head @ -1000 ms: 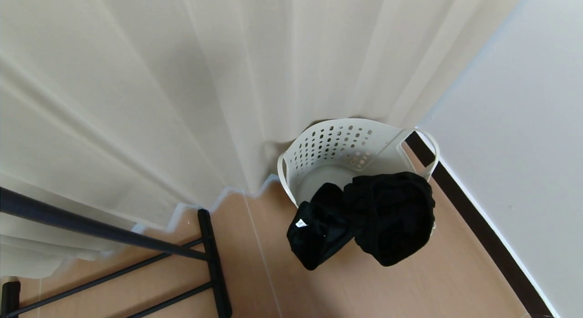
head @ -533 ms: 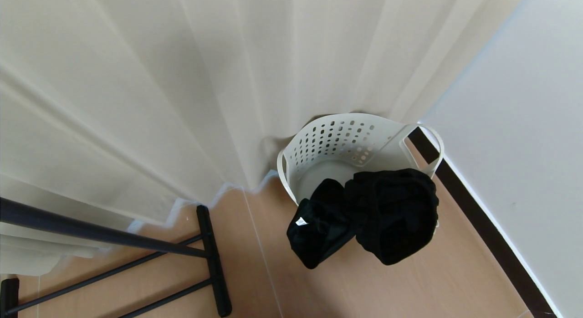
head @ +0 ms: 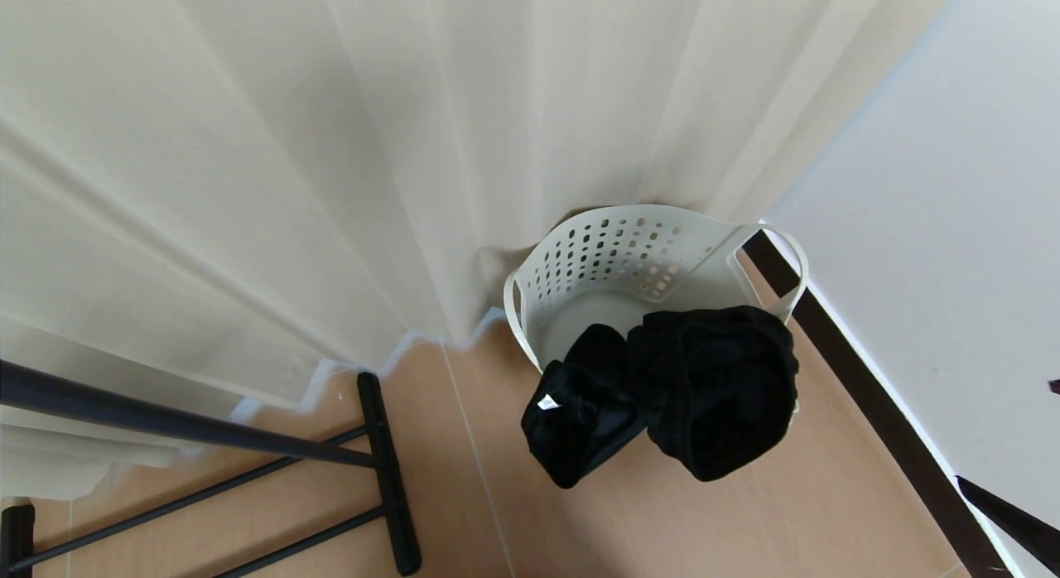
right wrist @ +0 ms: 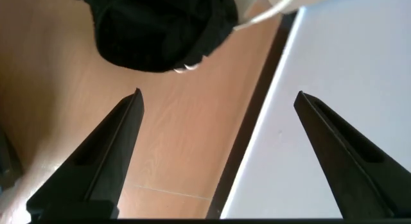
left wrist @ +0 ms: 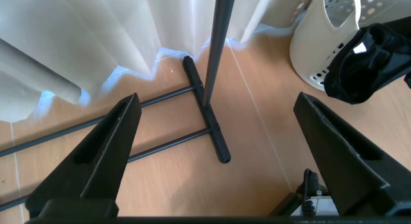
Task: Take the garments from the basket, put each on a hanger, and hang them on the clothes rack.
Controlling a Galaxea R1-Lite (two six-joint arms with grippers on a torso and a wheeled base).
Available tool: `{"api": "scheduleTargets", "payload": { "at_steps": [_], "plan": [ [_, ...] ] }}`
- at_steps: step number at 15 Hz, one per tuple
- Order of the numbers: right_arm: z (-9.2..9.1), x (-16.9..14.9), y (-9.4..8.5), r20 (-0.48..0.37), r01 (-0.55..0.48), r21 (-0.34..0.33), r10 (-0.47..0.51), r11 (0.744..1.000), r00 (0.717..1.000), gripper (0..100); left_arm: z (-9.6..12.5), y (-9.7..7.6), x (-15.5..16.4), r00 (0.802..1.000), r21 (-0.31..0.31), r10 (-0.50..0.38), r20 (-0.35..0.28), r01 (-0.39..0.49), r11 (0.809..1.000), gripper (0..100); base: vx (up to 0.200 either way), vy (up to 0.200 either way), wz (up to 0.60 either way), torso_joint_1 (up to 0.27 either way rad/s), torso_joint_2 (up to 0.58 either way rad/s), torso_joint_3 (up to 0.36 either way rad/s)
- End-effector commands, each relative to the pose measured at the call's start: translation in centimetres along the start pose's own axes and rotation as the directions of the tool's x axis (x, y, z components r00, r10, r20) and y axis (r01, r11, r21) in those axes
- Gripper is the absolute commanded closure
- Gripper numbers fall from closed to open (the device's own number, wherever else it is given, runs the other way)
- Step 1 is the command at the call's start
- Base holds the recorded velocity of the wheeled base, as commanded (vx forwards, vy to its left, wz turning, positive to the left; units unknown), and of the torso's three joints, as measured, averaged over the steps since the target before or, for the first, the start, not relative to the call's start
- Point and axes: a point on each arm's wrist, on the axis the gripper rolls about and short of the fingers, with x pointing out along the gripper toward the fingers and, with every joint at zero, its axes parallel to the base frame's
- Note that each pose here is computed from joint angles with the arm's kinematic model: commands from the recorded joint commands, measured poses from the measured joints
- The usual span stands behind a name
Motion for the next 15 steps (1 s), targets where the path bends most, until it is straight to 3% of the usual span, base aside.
{"api": "scheduleTargets", "payload": {
  "at_steps": [1,2,4,11,15],
  "plan": [
    [4.2,4.7,-0.1,-0.061,-0.187,-0.135,0.181,0.973,0.982,0,0.0,0.0,0.0,1.0,-0.001,0.001,0.001,-0.001,1.0,0,0.0,0.0,0.0,0.0,0.0,0.0],
    [6.6,7.2,0.5,-0.103,-0.193,-0.183,0.177,0.964,0.979,0,0.0,0.0,0.0,1.0,-0.001,0.001,0.001,-0.001,1.0,0,0.0,0.0,0.0,0.0,0.0,0.0],
    [8.4,10.4,1.4,-0.149,-0.215,-0.215,0.185,0.953,0.971,0,0.0,0.0,0.0,1.0,0.001,0.001,0.001,-0.001,1.0,0,0.0,0.0,0.0,0.0,0.0,0.0],
    [9.9,18.7,2.5,-0.31,-0.173,-0.241,0.094,0.955,0.946,0,0.0,0.0,0.0,1.0,-0.001,0.001,-0.001,-0.001,1.0,0,0.0,0.0,0.0,0.0,0.0,0.0],
    [9.7,22.1,2.5,-0.324,-0.134,-0.232,0.053,0.963,0.944,0,0.0,0.0,0.0,1.0,-0.001,0.001,0.001,-0.001,1.0,0,0.0,0.0,0.0,0.0,0.0,0.0]
  ]
}}
